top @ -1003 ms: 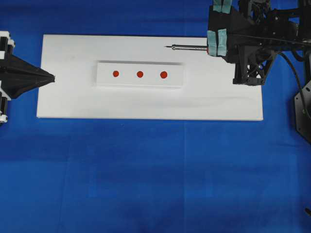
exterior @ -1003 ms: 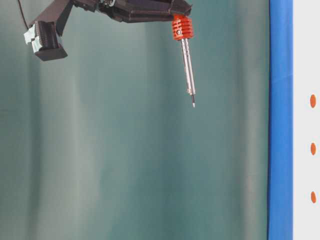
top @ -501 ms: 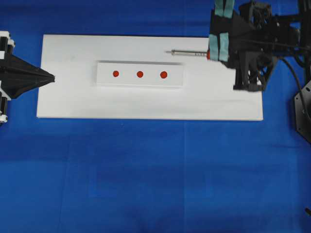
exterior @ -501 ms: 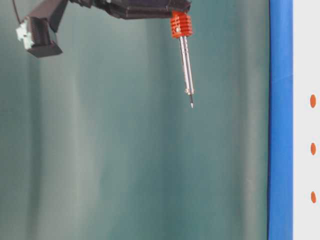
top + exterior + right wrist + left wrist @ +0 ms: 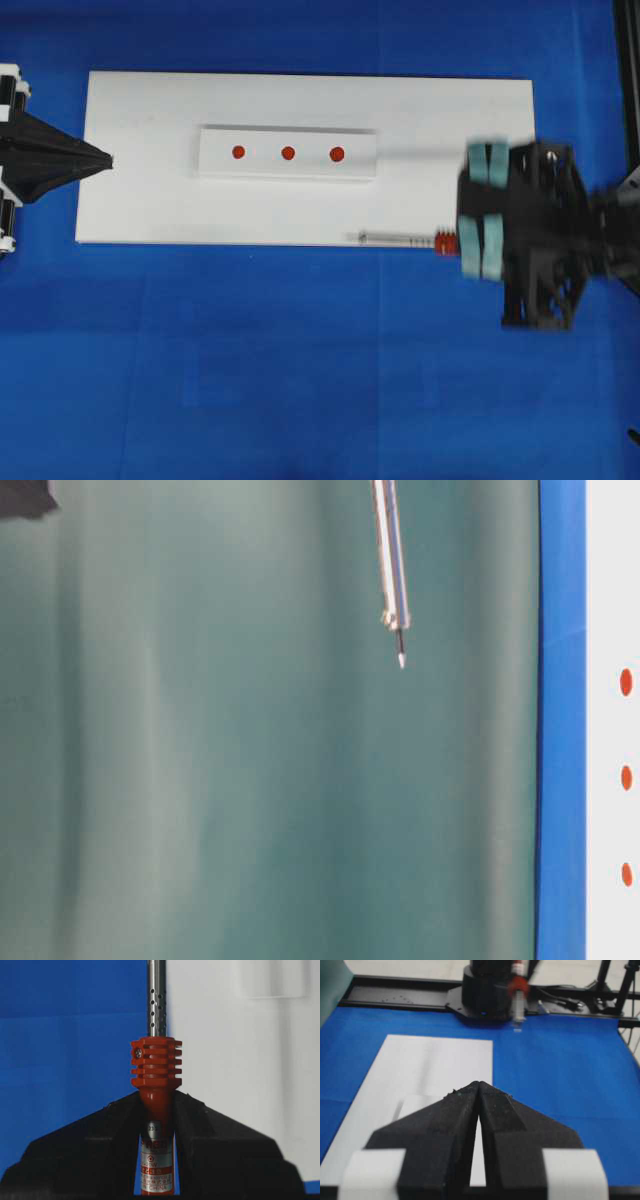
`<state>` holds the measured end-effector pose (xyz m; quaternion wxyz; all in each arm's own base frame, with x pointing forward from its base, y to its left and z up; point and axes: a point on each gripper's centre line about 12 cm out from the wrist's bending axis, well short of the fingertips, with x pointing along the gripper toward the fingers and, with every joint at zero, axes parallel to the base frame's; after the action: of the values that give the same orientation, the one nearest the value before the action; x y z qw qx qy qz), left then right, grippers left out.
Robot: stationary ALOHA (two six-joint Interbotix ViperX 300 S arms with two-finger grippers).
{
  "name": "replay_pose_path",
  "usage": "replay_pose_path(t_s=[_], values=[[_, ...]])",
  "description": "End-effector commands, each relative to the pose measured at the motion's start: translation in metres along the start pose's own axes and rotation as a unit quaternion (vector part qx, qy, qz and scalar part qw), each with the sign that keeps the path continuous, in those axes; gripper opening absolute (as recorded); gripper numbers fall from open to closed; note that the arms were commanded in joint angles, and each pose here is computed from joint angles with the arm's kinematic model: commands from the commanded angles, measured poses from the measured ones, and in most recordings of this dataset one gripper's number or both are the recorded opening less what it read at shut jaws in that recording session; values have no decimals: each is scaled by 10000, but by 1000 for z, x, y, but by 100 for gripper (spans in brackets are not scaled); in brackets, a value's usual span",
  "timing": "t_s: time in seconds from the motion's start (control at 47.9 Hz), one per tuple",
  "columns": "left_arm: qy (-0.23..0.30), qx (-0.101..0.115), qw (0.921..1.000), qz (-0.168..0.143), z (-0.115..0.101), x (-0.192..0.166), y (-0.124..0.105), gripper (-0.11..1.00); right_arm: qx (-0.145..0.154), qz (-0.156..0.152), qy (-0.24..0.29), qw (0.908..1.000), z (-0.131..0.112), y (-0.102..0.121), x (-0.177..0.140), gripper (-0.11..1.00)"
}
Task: Touch the tip of the soldering iron to the mark.
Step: 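Carry the iron with the right gripper back toward the table front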
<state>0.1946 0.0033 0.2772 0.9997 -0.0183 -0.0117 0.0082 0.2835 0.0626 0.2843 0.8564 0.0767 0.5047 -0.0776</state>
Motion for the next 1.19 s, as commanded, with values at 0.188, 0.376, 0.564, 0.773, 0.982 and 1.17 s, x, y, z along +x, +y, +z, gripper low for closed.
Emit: replay_pose_path(t_s=[0.188,0.376,0.564,0.773,0.982,1.17], values=[[-85,0,10000,10,5,1,0,0,22,29,-193,9998,-19,54,-4,6],[-100,0,9999,10,6,1,0,0,14,-20,-38,10000,-30,70,8,6],[-92,0,10000,2,5,1,0,0,-50,-116,-174,9998,-23,68,12,6],[-100,0,9999,10,6,1,0,0,-105,-71,-428,9990,0,67,27,6],[-123,0,9999,9,7,1,0,0,-476,5,-600,9971,32,78,49,6],[-207,0,9998,6,10,-1,0,0,-544,-92,-640,9964,62,82,70,6]])
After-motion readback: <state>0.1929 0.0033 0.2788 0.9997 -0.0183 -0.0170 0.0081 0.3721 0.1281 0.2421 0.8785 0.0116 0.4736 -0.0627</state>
